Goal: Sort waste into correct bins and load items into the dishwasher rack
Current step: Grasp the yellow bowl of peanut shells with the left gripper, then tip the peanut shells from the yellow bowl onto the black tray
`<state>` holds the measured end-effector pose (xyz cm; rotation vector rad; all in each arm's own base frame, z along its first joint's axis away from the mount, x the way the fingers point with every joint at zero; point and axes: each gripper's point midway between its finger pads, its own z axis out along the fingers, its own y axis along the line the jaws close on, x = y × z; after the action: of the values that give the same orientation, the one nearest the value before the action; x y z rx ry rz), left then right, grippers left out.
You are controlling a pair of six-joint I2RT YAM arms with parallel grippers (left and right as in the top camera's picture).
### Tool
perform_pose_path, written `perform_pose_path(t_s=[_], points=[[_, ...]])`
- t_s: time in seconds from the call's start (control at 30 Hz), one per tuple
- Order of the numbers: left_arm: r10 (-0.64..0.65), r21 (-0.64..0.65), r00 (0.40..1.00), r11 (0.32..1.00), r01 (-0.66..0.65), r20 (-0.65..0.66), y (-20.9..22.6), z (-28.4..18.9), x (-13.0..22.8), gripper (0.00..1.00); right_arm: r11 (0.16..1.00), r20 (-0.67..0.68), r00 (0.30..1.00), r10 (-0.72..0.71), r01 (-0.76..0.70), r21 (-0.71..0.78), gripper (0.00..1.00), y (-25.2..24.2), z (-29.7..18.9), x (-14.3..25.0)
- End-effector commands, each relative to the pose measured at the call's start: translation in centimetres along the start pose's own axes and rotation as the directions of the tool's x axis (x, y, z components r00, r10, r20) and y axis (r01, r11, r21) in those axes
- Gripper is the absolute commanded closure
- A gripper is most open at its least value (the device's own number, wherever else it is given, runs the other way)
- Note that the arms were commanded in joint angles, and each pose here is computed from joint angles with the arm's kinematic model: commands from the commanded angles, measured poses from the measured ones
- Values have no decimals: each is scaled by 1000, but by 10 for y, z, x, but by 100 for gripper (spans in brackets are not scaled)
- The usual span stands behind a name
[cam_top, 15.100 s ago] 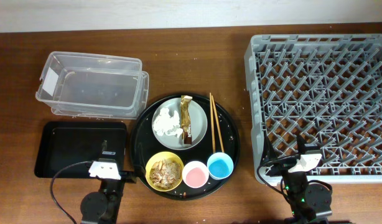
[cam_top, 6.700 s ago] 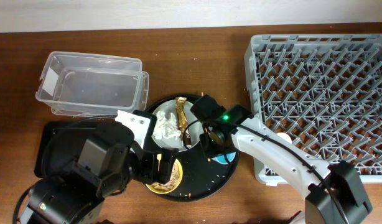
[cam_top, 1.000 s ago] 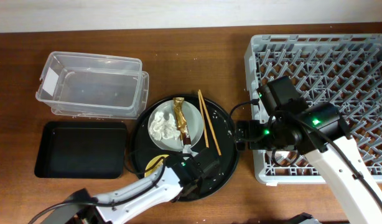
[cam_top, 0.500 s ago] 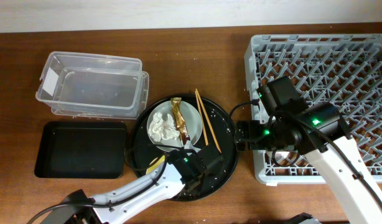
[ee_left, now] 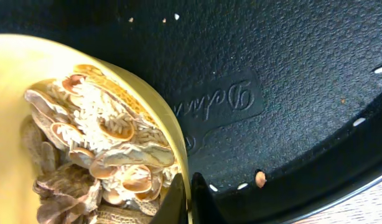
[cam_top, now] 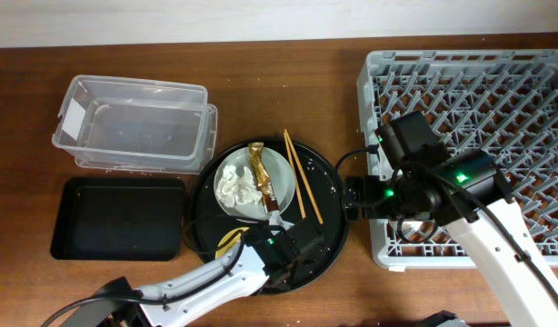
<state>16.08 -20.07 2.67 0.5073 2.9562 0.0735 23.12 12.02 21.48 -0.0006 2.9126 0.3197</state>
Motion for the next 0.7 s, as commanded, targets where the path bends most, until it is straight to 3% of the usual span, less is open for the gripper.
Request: perform_pose_path(t_s=[0.0,0.17,0.3,0.4,0.47,0.67], points=[[34,8,999,999,-34,-3,-1,2,3,99,1000,0,1000,-2,2,15,1,-1,2,1],[53,4,999,999,-53,-2,0,2,3,99,1000,0,1000,-2,2,15,1,-1,2,0],[54,1,999,999,-54,-7,1,4,5,91,1000,3,1000,-2,2,14,1,-1,2,0],[54,4,999,999,-54,-9,1,5,6,91,1000,3,1000,-2,2,14,1,-1,2,0],[53,5,999,999,-53,-9,1,5,6,100,1000,3,1000,-2,2,14,1,-1,2,0],[26,64,999,998,-27,21,-5,-31,-10,100,1000,3,1000,-2,2,14,1,-1,2,0]])
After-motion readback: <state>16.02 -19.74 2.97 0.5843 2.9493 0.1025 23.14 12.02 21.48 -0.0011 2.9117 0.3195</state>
